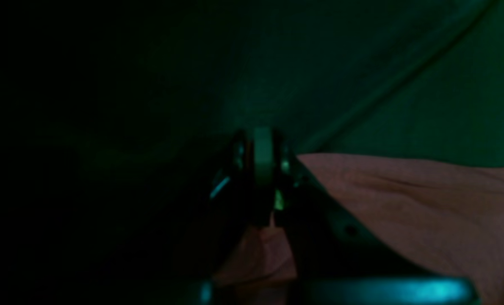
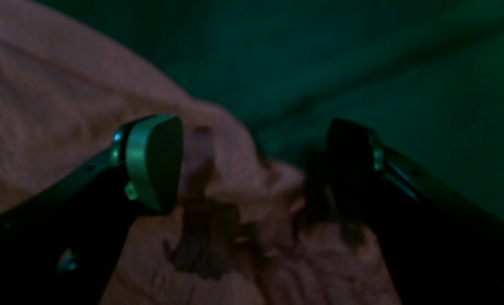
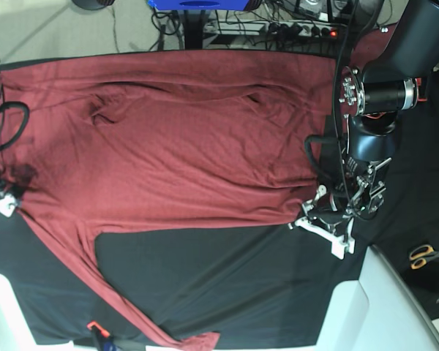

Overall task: Fold the T-shirt properly
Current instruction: 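Hold the shirt side edge with the left gripper and pull it taut, then fold the shirt side with the left gripper toward the right gripper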

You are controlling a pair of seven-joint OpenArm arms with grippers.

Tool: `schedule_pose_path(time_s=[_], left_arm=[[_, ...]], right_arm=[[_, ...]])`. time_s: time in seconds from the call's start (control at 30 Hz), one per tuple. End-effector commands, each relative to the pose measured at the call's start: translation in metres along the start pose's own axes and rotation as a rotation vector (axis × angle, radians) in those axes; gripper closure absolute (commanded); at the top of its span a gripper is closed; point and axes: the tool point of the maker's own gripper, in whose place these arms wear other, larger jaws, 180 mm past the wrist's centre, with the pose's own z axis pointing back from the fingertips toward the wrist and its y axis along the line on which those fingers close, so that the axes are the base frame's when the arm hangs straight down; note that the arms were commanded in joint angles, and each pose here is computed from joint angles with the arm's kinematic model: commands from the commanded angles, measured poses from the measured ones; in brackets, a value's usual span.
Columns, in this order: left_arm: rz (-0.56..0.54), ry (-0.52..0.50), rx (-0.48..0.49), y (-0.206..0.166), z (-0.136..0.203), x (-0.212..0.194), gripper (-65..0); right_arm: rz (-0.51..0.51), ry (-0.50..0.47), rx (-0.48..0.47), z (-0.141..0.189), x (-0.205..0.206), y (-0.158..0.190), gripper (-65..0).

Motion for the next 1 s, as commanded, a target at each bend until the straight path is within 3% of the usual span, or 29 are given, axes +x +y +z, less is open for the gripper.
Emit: schedule_pose_path(time_s=[0.0, 0.27, 0.33, 0.53, 0.63, 0.73, 0.87, 0.97], left_arm=[[-0.010, -0.058, -0.006, -0.001, 0.004, 0.025, 0.0], [-0.013, -0.061, 0.007, 0.007, 0.007, 0.028, 0.0], [-0.015, -0.063, 0.013, 0.010, 0.008, 0.029, 0.0], [-0.014, -0.062, 0.009, 0.008, 0.007, 0.028, 0.0], [-0.042, -0.048, 0.005, 0.003, 0.005, 0.025, 0.0], [-0.115, -0.014, -0.004, -0.006, 0.002, 0.018, 0.0], [-0.126, -0.007, -0.019, -0.016, -0.002, 0.015, 0.0], [-0.134, -0.026, -0.033, -0.023, -0.001, 0.022, 0.0]], right_arm=[[-0.005, -0.056, 0.001, 0.002, 0.022, -0.002, -49.5], [-0.005, -0.059, -0.010, 0.001, 0.009, -0.008, -47.9], [-0.002, -0.058, -0.010, 0.001, 0.009, -0.008, -41.3], [-0.002, -0.058, -0.010, 0.001, 0.009, -0.008, -11.6], [-0.002, -0.059, -0.010, 0.001, 0.009, -0.008, -1.7], [0.004, -0.075, -0.009, 0.002, 0.016, -0.007, 0.0], [0.045, -0.136, -0.011, 0.008, 0.038, -0.008, 0.0], [0.140, -0.149, -0.028, 0.011, 0.047, -0.008, 0.0]])
